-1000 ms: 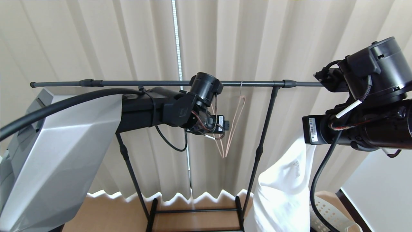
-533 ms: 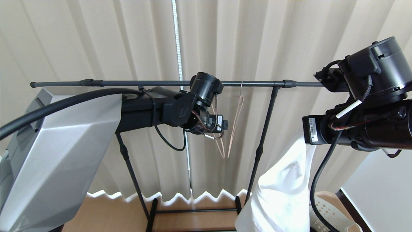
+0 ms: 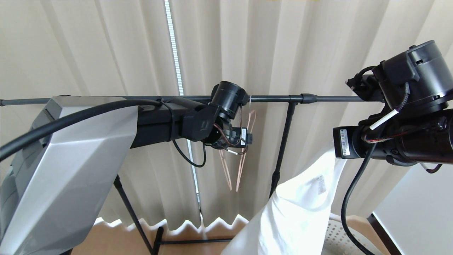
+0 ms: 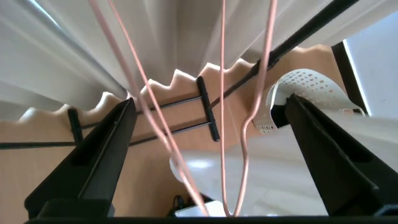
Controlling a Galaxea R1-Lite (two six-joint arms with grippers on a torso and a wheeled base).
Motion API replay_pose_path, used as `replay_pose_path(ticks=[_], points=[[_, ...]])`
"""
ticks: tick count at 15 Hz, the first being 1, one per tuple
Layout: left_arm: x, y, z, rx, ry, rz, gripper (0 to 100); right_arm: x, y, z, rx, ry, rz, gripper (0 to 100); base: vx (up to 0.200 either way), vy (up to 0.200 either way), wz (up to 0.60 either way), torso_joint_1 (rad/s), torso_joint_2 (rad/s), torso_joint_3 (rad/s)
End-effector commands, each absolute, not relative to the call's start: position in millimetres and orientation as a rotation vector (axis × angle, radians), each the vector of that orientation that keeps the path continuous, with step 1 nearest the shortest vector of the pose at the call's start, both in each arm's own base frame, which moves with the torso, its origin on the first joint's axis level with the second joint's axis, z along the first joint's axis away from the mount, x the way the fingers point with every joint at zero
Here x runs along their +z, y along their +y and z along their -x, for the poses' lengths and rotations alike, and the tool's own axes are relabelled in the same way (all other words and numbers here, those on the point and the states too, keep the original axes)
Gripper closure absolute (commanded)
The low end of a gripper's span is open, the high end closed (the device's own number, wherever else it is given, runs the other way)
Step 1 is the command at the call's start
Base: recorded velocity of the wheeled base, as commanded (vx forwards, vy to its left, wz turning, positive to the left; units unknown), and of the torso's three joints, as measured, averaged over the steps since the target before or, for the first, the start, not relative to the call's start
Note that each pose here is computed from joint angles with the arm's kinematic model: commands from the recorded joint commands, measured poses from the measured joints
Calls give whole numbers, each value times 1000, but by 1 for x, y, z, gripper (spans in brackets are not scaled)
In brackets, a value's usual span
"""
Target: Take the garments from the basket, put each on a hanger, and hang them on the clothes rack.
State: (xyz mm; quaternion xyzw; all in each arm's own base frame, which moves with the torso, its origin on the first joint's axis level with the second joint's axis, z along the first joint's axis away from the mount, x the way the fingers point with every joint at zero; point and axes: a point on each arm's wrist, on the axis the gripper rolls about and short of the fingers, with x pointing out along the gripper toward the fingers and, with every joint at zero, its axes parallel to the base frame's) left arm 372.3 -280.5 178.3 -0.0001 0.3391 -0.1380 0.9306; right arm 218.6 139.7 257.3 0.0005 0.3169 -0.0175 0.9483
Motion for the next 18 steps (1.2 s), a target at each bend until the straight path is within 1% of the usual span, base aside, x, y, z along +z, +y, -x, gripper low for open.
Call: replay_pose_path(ticks=[1, 5, 10, 14, 18], points=[[177, -280, -373, -261, 692, -4, 0, 257, 140, -219, -36, 645, -1, 100, 0, 0, 0, 0, 0, 0], [186, -277, -370, -257, 678, 15, 0, 257, 140, -219, -36, 645, -1, 100, 0, 0, 0, 0, 0, 0], [183, -276, -370, -227, 689, 44, 0, 258, 140, -218, -34, 644, -1, 100, 0, 0, 0, 0, 0, 0], [174, -275, -372, -188, 706, 50, 0, 258, 139, -218, -36, 644, -2, 100, 0, 0, 0, 0, 0, 0], [152, -279, -379, -155, 737, 39, 0, 258, 139, -218, -36, 644, -2, 100, 0, 0, 0, 0, 0, 0]])
